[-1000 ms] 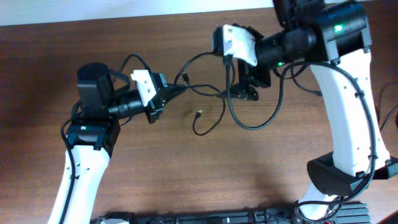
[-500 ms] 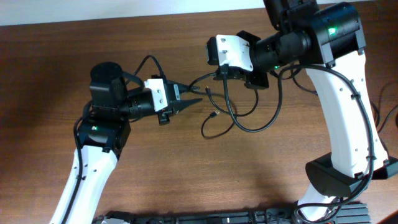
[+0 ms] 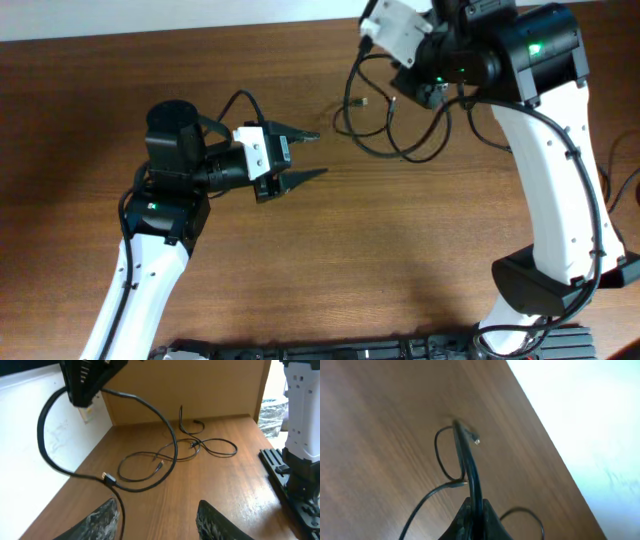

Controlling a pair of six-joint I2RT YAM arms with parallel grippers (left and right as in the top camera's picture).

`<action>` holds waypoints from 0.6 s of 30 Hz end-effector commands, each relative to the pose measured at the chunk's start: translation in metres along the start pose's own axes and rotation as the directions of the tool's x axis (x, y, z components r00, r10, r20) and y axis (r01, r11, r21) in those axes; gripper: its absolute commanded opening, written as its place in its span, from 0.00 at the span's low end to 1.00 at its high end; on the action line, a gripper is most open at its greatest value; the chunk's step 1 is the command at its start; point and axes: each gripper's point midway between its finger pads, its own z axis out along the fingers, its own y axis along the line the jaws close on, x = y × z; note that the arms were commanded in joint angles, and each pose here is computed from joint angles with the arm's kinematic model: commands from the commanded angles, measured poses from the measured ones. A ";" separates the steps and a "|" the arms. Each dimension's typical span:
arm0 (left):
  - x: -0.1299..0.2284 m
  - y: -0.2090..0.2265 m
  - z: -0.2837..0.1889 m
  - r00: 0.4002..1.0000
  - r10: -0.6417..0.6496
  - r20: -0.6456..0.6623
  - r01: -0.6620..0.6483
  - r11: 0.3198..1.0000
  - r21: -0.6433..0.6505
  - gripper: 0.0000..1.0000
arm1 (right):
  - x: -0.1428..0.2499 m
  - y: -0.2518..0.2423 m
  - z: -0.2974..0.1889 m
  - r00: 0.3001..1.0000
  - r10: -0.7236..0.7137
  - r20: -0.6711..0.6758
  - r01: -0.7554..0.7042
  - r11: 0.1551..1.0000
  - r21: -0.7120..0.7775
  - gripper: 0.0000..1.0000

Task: Untangle cables

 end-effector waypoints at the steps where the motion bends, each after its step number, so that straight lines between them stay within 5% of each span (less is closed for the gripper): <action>1: -0.001 0.003 -0.001 1.000 0.011 -0.013 -0.012 1.000 -0.024 0.51 | 0.022 -0.037 -0.012 0.985 0.169 -0.015 -0.166 0.979 0.114 0.04; 3: -0.001 0.004 -0.001 1.000 0.011 -0.015 -0.011 1.000 -0.028 0.52 | 0.039 -0.061 -0.016 0.961 0.276 -0.008 -0.271 0.949 0.159 0.04; 4: -0.001 0.004 -0.001 1.000 0.011 -0.015 -0.011 1.000 -0.028 0.61 | 0.052 -0.080 -0.020 0.932 0.362 0.009 -0.356 0.913 0.199 0.04; 6: 0.001 0.008 -0.001 0.999 -0.045 -0.024 0.043 0.998 -0.052 0.99 | 0.078 -0.121 -0.031 0.832 0.547 0.090 -0.548 0.788 0.280 0.04; 9: 0.020 0.043 -0.010 0.945 -0.321 -0.057 0.291 0.909 -0.298 0.99 | 0.119 -0.171 -0.053 0.628 0.740 0.243 -0.769 0.540 0.342 0.04; 13: 0.025 0.070 -0.036 0.893 -0.449 -0.010 0.373 0.752 -0.544 0.99 | 0.166 -0.205 -0.078 0.541 0.781 0.313 -0.819 0.404 0.408 0.04; 18: 0.028 0.078 -0.085 0.880 -0.474 -0.012 0.294 0.564 -0.772 0.99 | 0.206 -0.228 -0.092 0.492 0.797 0.350 -0.833 0.313 0.456 0.04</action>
